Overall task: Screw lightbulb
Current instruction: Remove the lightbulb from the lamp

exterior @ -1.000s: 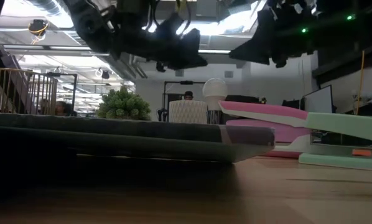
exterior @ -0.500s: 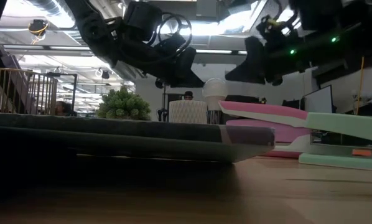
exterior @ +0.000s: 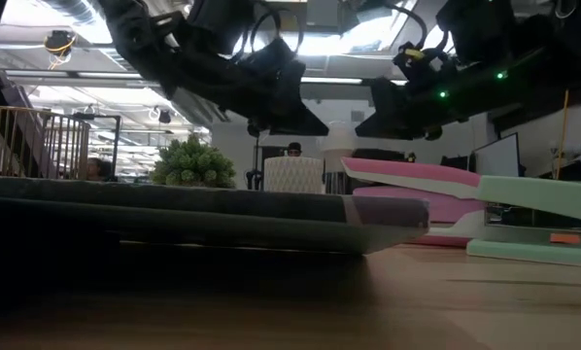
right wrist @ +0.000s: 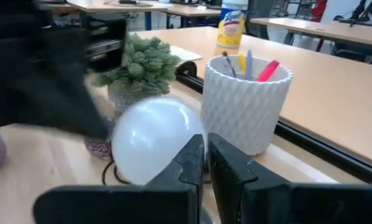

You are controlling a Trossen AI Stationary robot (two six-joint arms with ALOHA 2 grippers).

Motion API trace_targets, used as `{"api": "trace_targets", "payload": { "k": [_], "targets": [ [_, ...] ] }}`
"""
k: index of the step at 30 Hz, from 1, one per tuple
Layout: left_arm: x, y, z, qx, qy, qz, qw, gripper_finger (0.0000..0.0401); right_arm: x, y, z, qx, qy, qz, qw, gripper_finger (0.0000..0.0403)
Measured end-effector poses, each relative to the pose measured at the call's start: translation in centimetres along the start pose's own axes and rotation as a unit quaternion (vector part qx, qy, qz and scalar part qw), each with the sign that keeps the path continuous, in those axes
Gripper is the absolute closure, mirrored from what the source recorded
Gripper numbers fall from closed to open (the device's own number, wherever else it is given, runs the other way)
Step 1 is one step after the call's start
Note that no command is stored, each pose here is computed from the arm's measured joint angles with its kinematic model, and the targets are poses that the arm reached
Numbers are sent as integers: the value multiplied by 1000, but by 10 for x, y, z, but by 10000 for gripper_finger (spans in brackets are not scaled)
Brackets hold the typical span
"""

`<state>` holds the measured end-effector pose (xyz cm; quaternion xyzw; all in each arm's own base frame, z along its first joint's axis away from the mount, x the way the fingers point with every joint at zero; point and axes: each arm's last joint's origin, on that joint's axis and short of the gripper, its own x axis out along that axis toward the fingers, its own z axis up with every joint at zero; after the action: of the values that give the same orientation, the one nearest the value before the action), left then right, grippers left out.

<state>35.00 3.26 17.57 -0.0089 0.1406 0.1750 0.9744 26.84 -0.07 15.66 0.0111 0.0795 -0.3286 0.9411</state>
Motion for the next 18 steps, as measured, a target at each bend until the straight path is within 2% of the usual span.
{"api": "trace_targets", "payload": {
  "k": [11,18],
  "targets": [
    [-5,-18,1,12,-10,-19,1000,401,5,-6,1,-1,1,-9,1000,375],
    [-7,-15,20,22,-99,-10,995,401,-8,-3,22,8,-39,17,999,375]
  ]
}}
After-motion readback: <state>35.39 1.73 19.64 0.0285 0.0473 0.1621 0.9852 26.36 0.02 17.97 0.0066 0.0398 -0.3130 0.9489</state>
